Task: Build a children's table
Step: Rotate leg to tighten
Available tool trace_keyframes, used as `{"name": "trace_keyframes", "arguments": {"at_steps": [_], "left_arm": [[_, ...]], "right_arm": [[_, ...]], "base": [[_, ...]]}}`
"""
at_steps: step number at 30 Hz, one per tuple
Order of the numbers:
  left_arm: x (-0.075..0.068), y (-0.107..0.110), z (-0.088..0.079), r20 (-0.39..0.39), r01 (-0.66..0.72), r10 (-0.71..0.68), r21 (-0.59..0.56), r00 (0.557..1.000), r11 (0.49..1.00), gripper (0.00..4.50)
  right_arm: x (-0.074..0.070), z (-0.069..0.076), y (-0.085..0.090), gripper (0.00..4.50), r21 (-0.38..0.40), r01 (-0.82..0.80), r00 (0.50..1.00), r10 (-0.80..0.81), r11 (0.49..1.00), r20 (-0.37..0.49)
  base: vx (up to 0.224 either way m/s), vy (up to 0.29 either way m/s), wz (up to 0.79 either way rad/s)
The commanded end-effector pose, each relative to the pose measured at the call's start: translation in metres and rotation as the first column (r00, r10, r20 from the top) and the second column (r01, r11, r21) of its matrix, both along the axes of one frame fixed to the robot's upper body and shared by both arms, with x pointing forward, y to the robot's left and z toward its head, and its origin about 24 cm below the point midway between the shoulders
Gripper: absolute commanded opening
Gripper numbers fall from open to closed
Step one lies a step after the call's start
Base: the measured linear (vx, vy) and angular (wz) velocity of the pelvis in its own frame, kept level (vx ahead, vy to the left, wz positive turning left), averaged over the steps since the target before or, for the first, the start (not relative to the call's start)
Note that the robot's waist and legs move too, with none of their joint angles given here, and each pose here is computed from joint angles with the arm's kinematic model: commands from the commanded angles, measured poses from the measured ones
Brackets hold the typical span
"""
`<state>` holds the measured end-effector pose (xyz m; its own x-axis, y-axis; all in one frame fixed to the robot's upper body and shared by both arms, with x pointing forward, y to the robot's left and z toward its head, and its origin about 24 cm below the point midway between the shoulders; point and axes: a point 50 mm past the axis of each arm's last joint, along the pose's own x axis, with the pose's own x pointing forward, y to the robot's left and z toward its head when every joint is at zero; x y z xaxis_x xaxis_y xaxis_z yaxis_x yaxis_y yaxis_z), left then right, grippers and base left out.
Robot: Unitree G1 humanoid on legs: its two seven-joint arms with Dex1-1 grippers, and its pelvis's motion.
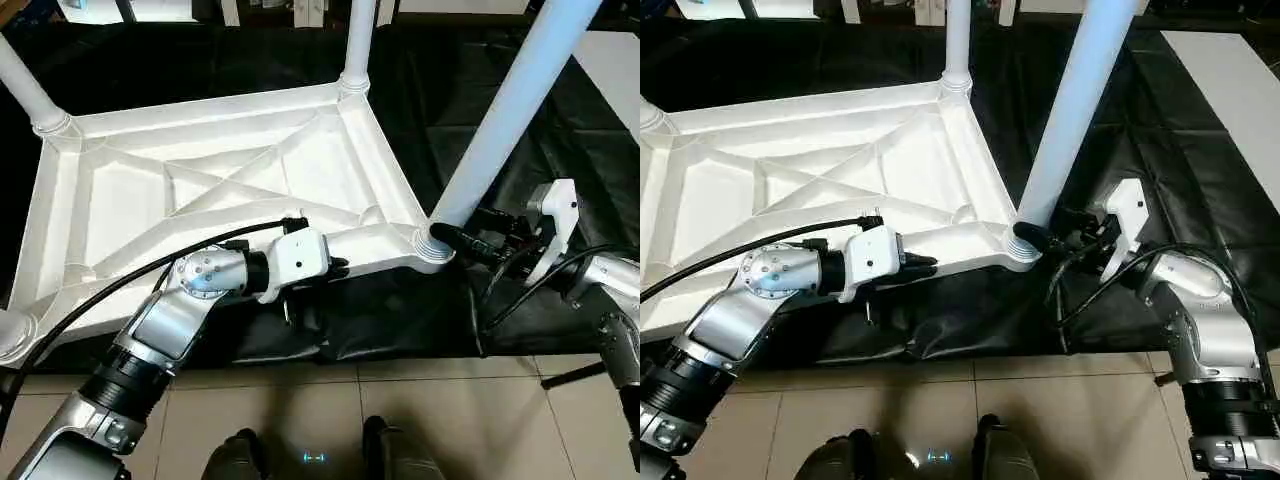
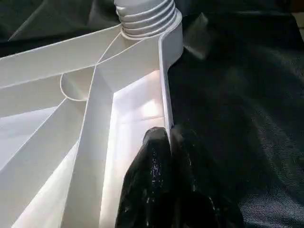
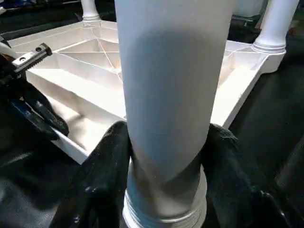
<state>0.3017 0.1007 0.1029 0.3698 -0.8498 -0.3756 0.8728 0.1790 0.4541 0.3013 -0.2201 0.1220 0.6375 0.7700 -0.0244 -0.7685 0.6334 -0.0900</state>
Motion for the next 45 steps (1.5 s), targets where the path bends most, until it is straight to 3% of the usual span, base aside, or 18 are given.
{"name": "trace_keyframes", "arguments": {"at_steps": [1,4,6,7,8,11,12,14,16,17,19,22,23,25,29,36,37,45], "left_arm": [[-0.012,0.001,-0.030,-0.131,0.032,-0.019,0.097,0.991,0.995,0.00],[-0.008,-0.007,-0.030,-0.142,-0.034,0.043,0.069,0.989,0.997,0.00],[0.003,-0.023,-0.030,-0.137,-0.184,0.186,0.030,0.973,0.982,0.00],[0.004,-0.024,-0.030,-0.136,-0.192,0.194,0.027,0.971,0.981,0.00],[0.010,-0.037,-0.029,-0.133,-0.276,0.272,-0.005,0.953,0.961,0.00],[0.011,-0.052,-0.027,-0.146,-0.289,0.282,-0.035,0.948,0.957,0.00],[0.010,-0.062,-0.024,-0.150,-0.274,0.264,-0.052,0.953,0.960,0.00],[0.008,-0.072,-0.020,-0.147,-0.231,0.219,-0.071,0.965,0.970,0.00],[0.008,-0.068,-0.019,-0.141,-0.222,0.211,-0.067,0.967,0.973,0.00],[0.008,-0.063,-0.019,-0.134,-0.220,0.211,-0.059,0.968,0.974,0.00],[0.008,-0.057,-0.020,-0.125,-0.212,0.204,-0.051,0.971,0.976,0.00],[0.003,-0.033,-0.026,-0.117,-0.161,0.159,-0.001,0.980,0.987,0.00],[0.003,-0.032,-0.027,-0.118,-0.160,0.159,0.003,0.980,0.987,0.00],[-0.006,-0.021,-0.029,-0.106,-0.059,0.061,0.021,0.992,0.998,0.00],[-0.011,-0.007,-0.028,-0.109,-0.001,0.003,0.026,0.994,1.000,0.00],[-0.011,0.002,-0.022,-0.098,0.016,-0.015,0.014,0.995,1.000,0.00],[-0.010,0.003,-0.022,-0.097,0.017,-0.016,0.017,0.995,1.000,0.00],[-0.011,0.001,-0.023,-0.103,0.032,-0.031,0.013,0.994,0.999,0.00]], "right_arm": [[0.006,-0.006,-0.007,1.89,0.009,0.131,0.991,-0.131,0.991,-0.014],[0.016,-0.021,-0.008,1.88,0.014,0.355,0.934,-0.354,0.935,-0.049],[0.026,-0.044,-0.004,1.88,0.028,0.605,0.789,-0.595,0.795,-0.155],[0.026,-0.046,-0.004,1.88,0.029,0.615,0.781,-0.603,0.788,-0.161],[0.030,-0.060,0.006,1.88,0.039,0.709,0.692,-0.683,0.704,-0.234],[0.035,-0.070,0.023,1.87,0.073,0.763,0.630,-0.713,0.642,-0.307],[0.038,-0.074,0.039,1.87,0.087,0.764,0.625,-0.700,0.639,-0.346],[0.043,-0.073,0.065,1.87,0.109,0.719,0.673,-0.648,0.687,-0.356],[0.045,-0.063,0.070,1.87,0.139,0.664,0.733,-0.604,0.734,-0.312],[0.046,-0.057,0.068,1.87,0.153,0.641,0.757,-0.587,0.752,-0.289],[0.046,-0.052,0.062,2.43,0.156,0.632,0.768,-0.585,0.759,-0.261],[0.045,-0.030,0.036,2.75,0.148,0.548,0.836,-0.535,0.823,-0.122],[0.044,-0.029,0.035,2.85,0.147,0.541,0.841,-0.529,0.828,-0.116],[0.040,-0.018,0.023,3.04,0.099,0.430,0.903,-0.430,0.897,-0.030],[0.026,-0.010,0.004,3.12,0.017,0.255,0.967,-0.255,0.967,0.001],[0.009,-0.003,-0.005,3.12,-0.014,0.060,0.998,-0.060,0.998,0.024],[0.008,-0.003,-0.005,2.88,-0.004,0.050,0.999,-0.050,0.999,0.020],[0.006,-0.003,-0.004,2.36,0.027,0.011,1.000,-0.011,1.000,0.007]], "base": [[0.000,0.000,0.00],[0.000,0.000,0.00],[0.000,0.000,0.00],[0.000,0.000,0.00],[0.000,0.000,0.00],[0.000,0.000,0.00],[0.000,0.000,0.00],[0.000,0.000,0.00],[0.000,0.000,0.00],[0.000,0.000,0.00],[0.000,0.000,0.00],[0.000,0.000,0.00],[0.000,0.000,0.00],[0.000,0.000,0.00],[0.046,-0.009,0.01],[0.008,0.001,0.00],[0.000,0.000,0.00],[0.000,0.000,0.00]]}}
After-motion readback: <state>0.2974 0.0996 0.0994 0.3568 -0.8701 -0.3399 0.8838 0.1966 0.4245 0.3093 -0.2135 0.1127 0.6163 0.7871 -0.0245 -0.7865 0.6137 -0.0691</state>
